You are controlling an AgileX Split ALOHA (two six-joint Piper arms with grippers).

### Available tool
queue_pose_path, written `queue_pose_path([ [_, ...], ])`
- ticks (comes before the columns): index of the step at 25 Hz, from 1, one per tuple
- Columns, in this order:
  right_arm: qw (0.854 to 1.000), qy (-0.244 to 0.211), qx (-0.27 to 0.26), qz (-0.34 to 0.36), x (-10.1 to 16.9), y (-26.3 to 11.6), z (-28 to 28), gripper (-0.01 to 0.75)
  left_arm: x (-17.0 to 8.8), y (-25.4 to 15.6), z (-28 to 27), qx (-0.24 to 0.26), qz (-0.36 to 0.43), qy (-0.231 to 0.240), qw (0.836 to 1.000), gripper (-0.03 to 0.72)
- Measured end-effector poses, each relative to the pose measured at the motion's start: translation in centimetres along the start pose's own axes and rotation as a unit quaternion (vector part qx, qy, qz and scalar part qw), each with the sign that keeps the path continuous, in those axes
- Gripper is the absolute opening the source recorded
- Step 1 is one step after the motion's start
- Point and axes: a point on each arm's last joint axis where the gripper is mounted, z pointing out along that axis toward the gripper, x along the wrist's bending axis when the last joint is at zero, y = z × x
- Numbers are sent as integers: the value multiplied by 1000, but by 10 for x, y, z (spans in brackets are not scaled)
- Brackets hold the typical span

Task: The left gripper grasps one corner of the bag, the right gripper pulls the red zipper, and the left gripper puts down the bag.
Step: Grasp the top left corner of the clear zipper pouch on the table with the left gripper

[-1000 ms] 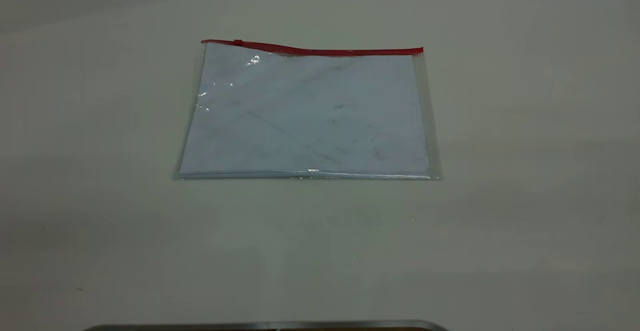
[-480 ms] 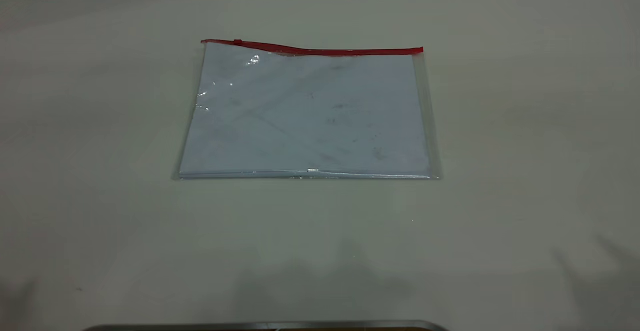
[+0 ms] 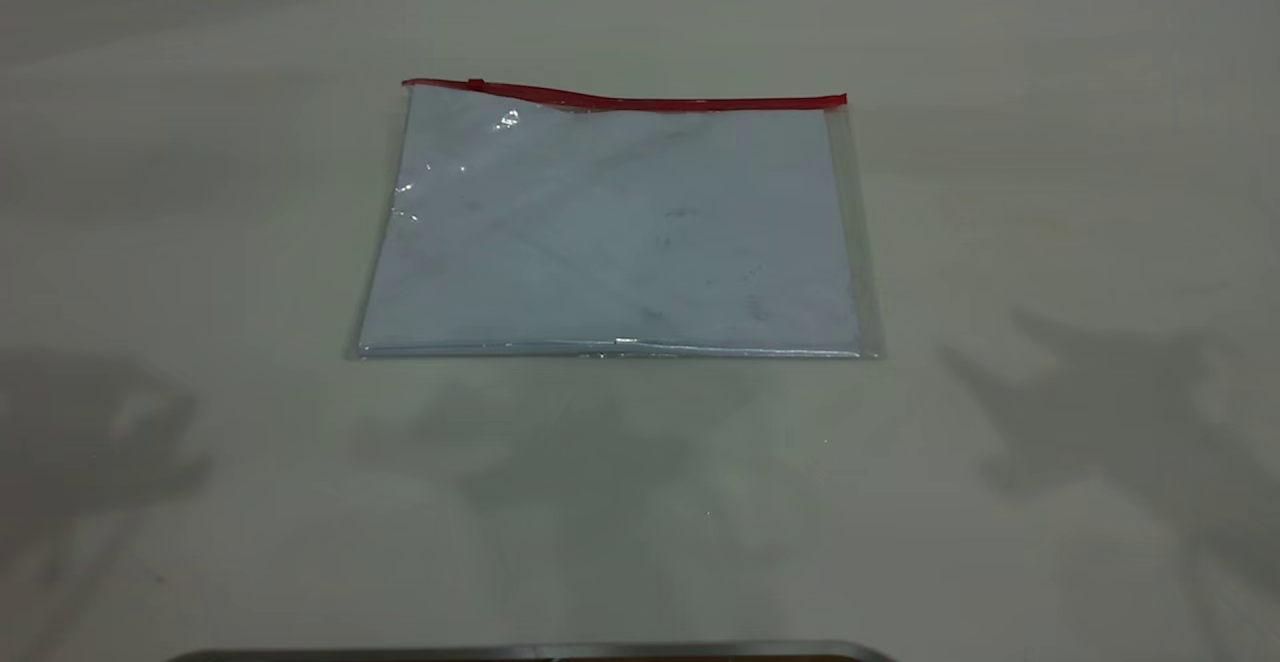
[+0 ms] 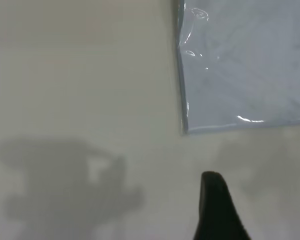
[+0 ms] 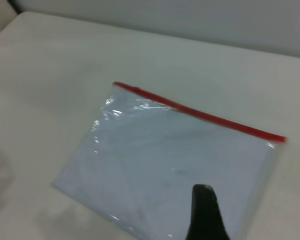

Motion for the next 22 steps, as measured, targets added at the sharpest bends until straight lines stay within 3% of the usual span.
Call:
queue_pose_path([
  [12,991,115,62,32,13,6,118,557,39,60,117,31,5,-36,999,504],
  [22,986,129,86,54,4,-8,149,557,60,86,246,34,44,-123,991,503],
])
